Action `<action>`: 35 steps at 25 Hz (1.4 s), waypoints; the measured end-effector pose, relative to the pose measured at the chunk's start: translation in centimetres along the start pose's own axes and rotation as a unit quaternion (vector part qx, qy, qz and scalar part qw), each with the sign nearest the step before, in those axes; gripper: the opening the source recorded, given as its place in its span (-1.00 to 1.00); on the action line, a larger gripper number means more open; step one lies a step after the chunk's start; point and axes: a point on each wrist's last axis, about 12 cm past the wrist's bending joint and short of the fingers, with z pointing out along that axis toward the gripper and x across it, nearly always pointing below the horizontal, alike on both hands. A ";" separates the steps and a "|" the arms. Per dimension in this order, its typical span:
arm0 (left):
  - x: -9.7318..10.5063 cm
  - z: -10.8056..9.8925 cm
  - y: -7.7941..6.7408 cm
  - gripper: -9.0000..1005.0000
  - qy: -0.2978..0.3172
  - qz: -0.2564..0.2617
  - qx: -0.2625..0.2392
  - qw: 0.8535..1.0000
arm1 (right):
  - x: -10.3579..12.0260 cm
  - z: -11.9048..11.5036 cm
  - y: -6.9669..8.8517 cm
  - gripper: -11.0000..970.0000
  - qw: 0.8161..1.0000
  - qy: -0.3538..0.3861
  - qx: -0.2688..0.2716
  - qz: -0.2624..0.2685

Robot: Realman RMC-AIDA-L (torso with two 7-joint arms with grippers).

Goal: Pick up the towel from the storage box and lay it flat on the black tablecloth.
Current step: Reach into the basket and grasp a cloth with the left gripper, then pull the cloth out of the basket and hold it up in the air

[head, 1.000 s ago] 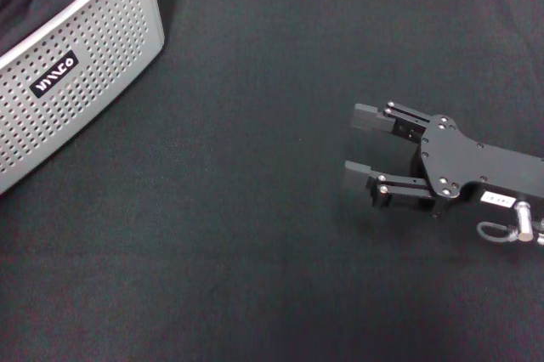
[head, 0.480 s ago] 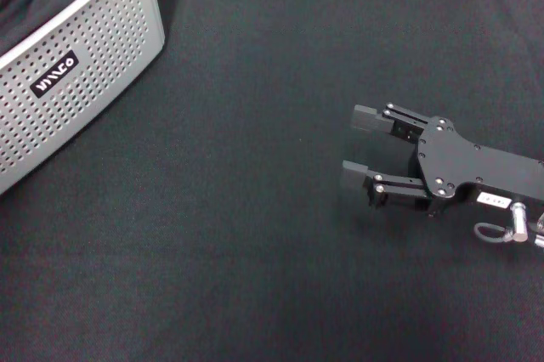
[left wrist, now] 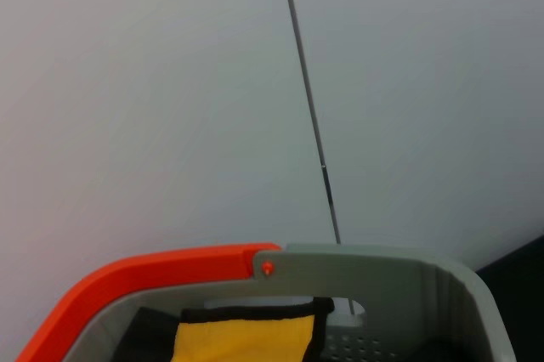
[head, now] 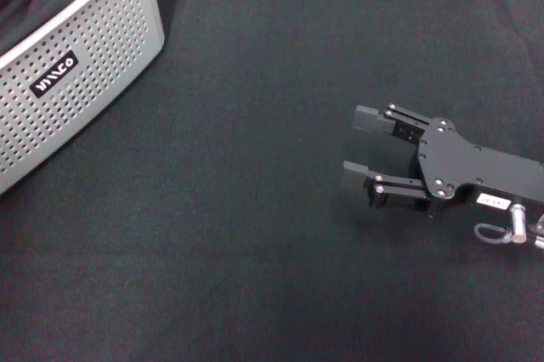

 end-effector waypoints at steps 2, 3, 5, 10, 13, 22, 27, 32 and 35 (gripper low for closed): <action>0.1 0.0 0.1 -0.33 0.001 -0.002 -0.001 1.000 | 0.0 0.0 0.0 0.74 1.000 0.000 0.000 -0.001; 0.1 0.1 0.1 -0.39 0.002 -0.003 -0.001 1.000 | 0.1 0.0 0.1 0.74 1.000 0.000 0.001 -0.001; 0.1 0.1 0.2 -0.53 0.002 -0.004 -0.002 1.000 | 0.1 0.0 0.1 0.74 1.000 0.000 0.001 -0.001; 0.0 -0.3 0.1 -0.79 -0.009 -0.005 -0.001 1.000 | 0.3 -0.3 0.2 0.74 1.000 -0.002 0.004 0.001; -0.6 -1.1 -0.2 -0.89 -0.039 -0.007 0.009 0.999 | 0.3 -0.5 0.2 0.74 1.000 -0.009 0.012 0.001; -3.7 -8.8 -2.4 -0.90 -0.293 0.032 0.122 0.948 | 0.4 -0.9 0.5 0.74 0.999 -0.018 0.019 -0.020; -4.7 -12.6 -3.4 -0.90 -0.402 0.066 0.208 0.889 | 0.3 -0.9 0.5 0.74 0.999 -0.019 0.017 -0.031; -5.4 -13.6 -4.0 -0.91 -0.428 0.085 0.266 0.860 | 0.1 -1.8 1.3 0.73 0.997 -0.050 0.017 -0.049; -5.2 -13.2 -4.2 -0.91 -0.422 0.084 0.277 0.859 | 0.0 -2.8 2.0 0.73 0.995 -0.075 0.016 -0.061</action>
